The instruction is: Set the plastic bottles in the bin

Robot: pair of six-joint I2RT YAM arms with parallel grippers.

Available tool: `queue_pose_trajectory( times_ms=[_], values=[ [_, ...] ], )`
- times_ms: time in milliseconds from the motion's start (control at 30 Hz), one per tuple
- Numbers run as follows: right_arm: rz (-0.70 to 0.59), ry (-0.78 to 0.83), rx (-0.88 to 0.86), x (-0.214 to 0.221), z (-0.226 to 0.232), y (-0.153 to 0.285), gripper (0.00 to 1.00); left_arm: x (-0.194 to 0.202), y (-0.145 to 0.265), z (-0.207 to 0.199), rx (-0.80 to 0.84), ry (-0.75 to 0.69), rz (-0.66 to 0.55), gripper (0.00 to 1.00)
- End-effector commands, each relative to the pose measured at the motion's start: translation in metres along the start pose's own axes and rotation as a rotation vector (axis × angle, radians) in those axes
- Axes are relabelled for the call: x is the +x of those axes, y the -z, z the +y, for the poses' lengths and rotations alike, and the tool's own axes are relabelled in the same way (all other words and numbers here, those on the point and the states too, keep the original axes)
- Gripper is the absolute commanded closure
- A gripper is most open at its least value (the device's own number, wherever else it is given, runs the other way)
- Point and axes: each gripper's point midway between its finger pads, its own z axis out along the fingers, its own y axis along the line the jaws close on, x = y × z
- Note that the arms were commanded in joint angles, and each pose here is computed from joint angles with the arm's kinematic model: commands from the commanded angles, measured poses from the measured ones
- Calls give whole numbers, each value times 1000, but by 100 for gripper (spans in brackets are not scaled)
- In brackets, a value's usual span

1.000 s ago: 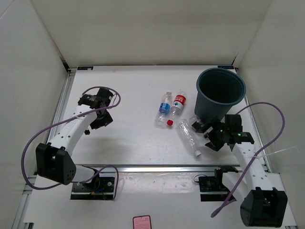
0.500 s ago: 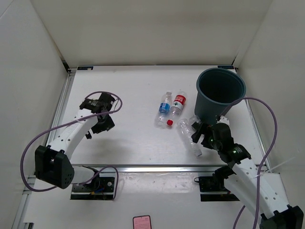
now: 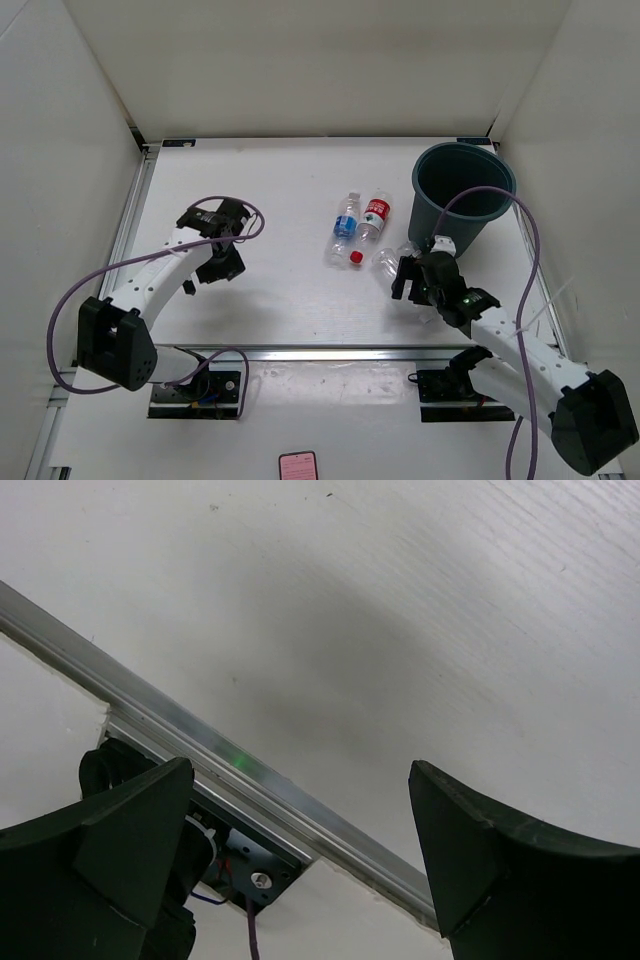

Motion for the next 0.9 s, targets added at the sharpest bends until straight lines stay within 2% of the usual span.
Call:
queue_pose_trajectory(
  times_ms=[0, 167, 267, 600, 733, 767, 833, 867],
  values=[
    [-59, 3, 2, -16, 7, -5, 3, -8, 8, 3, -6, 23, -36, 0],
    [-25, -29, 56, -2, -1, -12, 7, -3, 6, 10, -35, 11, -37, 0],
    [39, -34, 108, 14, -11, -15, 10, -2, 7, 12, -28, 26, -43, 0],
    [94, -69, 122, 25, -2, -11, 31, 11, 2, 20, -43, 39, -20, 0],
    [118, -42, 107, 24, 10, 7, 47, 11, 3, 20, -36, 66, -25, 0],
    [102, -40, 82, 16, 16, 15, 55, 11, 3, 20, -36, 66, -25, 0],
    [92, -31, 34, 7, 33, 32, 63, 11, 3, 20, -36, 75, -25, 0],
    [64, -55, 8, -11, 43, 50, 68, 11, 3, 19, -36, 86, -26, 0]
  ],
)
